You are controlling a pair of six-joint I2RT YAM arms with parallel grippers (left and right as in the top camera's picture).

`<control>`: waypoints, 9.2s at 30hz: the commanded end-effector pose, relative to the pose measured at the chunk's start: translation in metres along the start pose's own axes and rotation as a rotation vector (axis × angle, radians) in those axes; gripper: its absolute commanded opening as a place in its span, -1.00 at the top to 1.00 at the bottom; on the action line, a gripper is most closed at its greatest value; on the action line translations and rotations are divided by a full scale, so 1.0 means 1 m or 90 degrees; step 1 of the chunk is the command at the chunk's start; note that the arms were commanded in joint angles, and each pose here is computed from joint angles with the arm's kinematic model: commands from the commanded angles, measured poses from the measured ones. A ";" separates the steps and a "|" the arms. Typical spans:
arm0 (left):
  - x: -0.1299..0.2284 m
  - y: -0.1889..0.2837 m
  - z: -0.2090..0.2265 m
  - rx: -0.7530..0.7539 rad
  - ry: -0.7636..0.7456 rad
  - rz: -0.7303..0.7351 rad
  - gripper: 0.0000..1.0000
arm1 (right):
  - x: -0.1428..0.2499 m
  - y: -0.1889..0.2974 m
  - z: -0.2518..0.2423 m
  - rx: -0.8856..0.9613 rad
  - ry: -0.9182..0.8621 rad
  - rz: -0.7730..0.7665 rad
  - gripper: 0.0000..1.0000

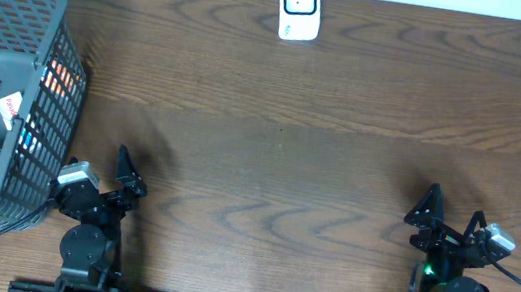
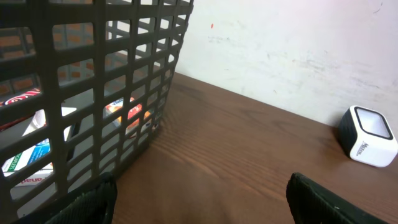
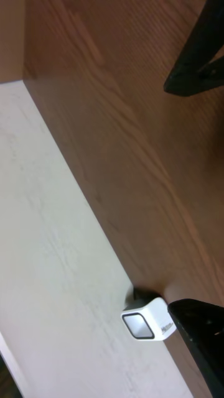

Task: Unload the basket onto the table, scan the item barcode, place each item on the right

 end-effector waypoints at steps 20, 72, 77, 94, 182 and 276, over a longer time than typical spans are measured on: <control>0.016 -0.003 0.005 -0.009 -0.023 0.028 -0.75 | 0.000 0.000 0.000 0.001 0.009 -0.003 -0.99; -0.125 0.018 -0.132 0.379 -0.054 0.233 -0.75 | 0.000 0.000 0.000 0.001 0.009 -0.003 -0.98; -0.148 0.014 -0.141 0.331 -0.065 0.400 -0.75 | 0.000 0.000 0.000 0.001 0.009 -0.003 -0.98; -0.249 -0.027 -0.118 0.130 -0.007 0.376 -0.75 | 0.000 0.000 0.000 0.001 0.009 -0.003 -0.99; -0.016 -0.107 0.216 -0.679 0.527 0.661 -0.08 | 0.000 0.000 0.000 0.001 0.009 -0.003 -0.98; -0.246 -0.056 0.020 -0.408 0.341 0.188 -0.93 | 0.000 0.000 0.000 0.001 0.009 -0.003 -0.98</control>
Point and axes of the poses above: each gripper's point midway between its finger pads, its own y axis back along the fingers, its own z axis along the line the jaws close on, x = y × z, the point moved 4 cm from there along y, back along the fingers, and after that the axes turned 3 degrees about y, right-handed, at the moved point
